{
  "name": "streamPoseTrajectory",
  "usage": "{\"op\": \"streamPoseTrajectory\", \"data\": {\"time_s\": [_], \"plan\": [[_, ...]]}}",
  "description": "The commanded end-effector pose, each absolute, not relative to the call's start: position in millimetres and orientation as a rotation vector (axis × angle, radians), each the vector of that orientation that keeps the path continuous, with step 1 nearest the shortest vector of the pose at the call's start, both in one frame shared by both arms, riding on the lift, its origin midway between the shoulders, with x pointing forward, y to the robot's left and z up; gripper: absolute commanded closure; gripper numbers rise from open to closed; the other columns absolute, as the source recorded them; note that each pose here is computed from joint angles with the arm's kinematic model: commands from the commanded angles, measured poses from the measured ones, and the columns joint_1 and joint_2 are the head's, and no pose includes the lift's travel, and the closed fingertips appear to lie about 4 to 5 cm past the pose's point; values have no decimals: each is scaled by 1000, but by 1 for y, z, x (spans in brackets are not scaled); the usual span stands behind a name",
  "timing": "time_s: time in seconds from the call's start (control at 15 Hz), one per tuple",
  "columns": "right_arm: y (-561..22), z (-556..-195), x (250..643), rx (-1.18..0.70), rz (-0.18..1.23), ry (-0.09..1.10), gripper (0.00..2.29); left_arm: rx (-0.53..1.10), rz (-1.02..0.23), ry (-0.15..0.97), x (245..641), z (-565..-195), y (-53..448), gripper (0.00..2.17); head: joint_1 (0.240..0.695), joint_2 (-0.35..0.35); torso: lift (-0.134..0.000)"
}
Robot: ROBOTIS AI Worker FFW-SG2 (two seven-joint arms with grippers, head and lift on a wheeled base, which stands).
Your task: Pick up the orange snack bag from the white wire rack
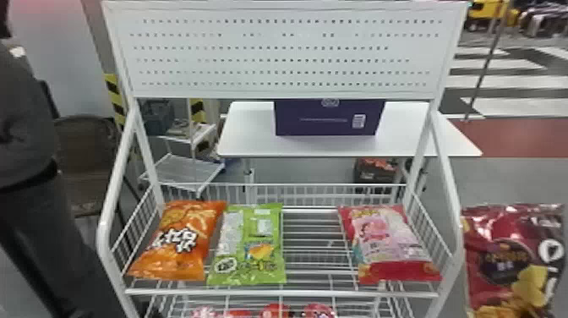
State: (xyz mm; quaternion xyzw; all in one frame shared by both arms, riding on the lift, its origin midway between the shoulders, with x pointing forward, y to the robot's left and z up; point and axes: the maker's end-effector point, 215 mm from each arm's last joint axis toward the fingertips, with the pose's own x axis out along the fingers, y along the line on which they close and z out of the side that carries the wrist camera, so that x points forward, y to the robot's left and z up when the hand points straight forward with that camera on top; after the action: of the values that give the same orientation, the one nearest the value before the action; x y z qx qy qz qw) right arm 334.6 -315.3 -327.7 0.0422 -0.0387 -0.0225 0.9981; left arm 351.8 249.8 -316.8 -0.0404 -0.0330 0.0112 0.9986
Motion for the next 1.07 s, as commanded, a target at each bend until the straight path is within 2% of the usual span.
{"op": "streamPoseTrajectory", "data": {"time_s": [0.0, 0.6, 0.67, 0.87, 1.0], "plan": [[-315, -328, 335, 85, -45, -77, 2098, -77, 20, -67, 352, -316, 249, 80, 499, 0, 0], [-315, -330, 334, 85, -47, -74, 2098, -48, 14, -32, 358, -329, 247, 83, 499, 0, 0], [-315, -331, 334, 86, -47, -70, 2098, -35, 6, 9, 368, -342, 243, 83, 499, 0, 0], [-313, -331, 333, 85, -43, -70, 2098, -27, 0, 6, 415, -356, 241, 80, 499, 0, 0], [-313, -332, 332, 82, -43, -66, 2098, -14, -7, 60, 448, -373, 235, 83, 499, 0, 0]]}}
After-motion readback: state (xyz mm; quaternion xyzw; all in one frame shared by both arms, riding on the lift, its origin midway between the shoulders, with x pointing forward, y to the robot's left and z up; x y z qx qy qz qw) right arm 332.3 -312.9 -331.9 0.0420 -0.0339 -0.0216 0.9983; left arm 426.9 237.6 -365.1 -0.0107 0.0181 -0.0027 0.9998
